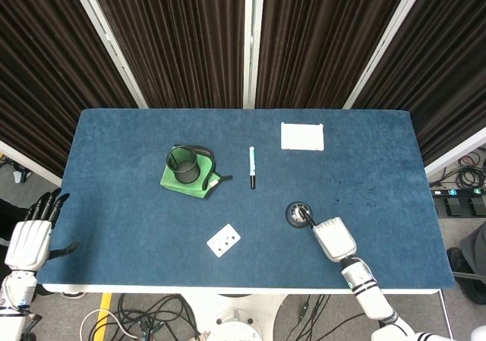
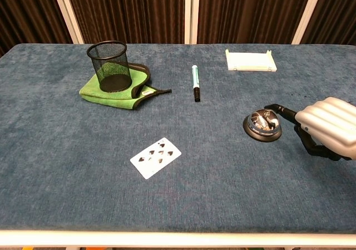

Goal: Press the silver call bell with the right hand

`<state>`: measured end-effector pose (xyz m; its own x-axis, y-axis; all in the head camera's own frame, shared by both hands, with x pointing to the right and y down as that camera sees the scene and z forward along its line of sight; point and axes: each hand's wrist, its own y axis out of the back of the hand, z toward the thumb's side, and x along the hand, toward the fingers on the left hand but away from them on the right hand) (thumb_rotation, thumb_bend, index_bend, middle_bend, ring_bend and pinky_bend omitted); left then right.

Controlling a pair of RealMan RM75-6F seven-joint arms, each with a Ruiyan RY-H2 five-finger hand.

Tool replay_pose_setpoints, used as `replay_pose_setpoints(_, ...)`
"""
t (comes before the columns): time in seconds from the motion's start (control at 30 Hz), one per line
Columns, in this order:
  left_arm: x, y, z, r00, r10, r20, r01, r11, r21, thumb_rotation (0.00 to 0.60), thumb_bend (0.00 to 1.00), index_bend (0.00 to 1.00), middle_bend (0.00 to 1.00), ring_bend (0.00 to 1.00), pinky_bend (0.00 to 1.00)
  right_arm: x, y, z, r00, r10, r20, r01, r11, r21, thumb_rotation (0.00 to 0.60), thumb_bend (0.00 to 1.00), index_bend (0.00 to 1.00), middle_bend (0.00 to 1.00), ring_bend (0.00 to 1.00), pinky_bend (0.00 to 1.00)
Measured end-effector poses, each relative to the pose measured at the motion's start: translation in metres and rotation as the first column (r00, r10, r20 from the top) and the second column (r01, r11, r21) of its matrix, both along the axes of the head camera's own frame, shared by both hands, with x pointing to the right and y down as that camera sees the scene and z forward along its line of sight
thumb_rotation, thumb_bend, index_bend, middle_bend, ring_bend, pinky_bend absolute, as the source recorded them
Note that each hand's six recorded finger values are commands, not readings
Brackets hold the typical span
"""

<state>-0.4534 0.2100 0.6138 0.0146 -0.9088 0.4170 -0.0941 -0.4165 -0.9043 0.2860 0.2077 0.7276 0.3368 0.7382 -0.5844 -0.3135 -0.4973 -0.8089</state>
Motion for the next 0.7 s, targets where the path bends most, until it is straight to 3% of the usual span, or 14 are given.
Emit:
replay_pose_setpoints(0.2, -0.002, 0.002, 0.000, 1.000, -0.003, 0.001, 0.003, 1.000, -0.001, 0.600, 0.03, 0.09, 0.01, 0.00, 0.16, 0.000, 0.004, 0.006, 1.000, -0.007, -0.014, 0.006, 1.000, -0.022, 0.600, 1.00, 0.00, 0.90, 0.86, 0.75)
replay_pose_setpoints(0.5, 0.000, 0.002, -0.002, 1.000, 0.004, -0.002, -0.004, 1.000, 0.006, 0.600, 0.03, 0.09, 0.01, 0.00, 0.16, -0.001, -0.004, -0.010, 1.000, 0.003, 0.030, -0.004, 1.000, 0.030, 0.600, 1.00, 0.00, 0.90, 0.86, 0.76)
replay_pose_setpoints(0.7, 0.002, 0.001, 0.000, 1.000, 0.006, 0.000, -0.006, 1.000, 0.001, 0.600, 0.03, 0.09, 0.01, 0.00, 0.16, 0.002, 0.000, -0.004, 1.000, 0.000, 0.010, 0.000, 1.000, 0.003, 0.600, 1.00, 0.00, 0.90, 0.86, 0.75)
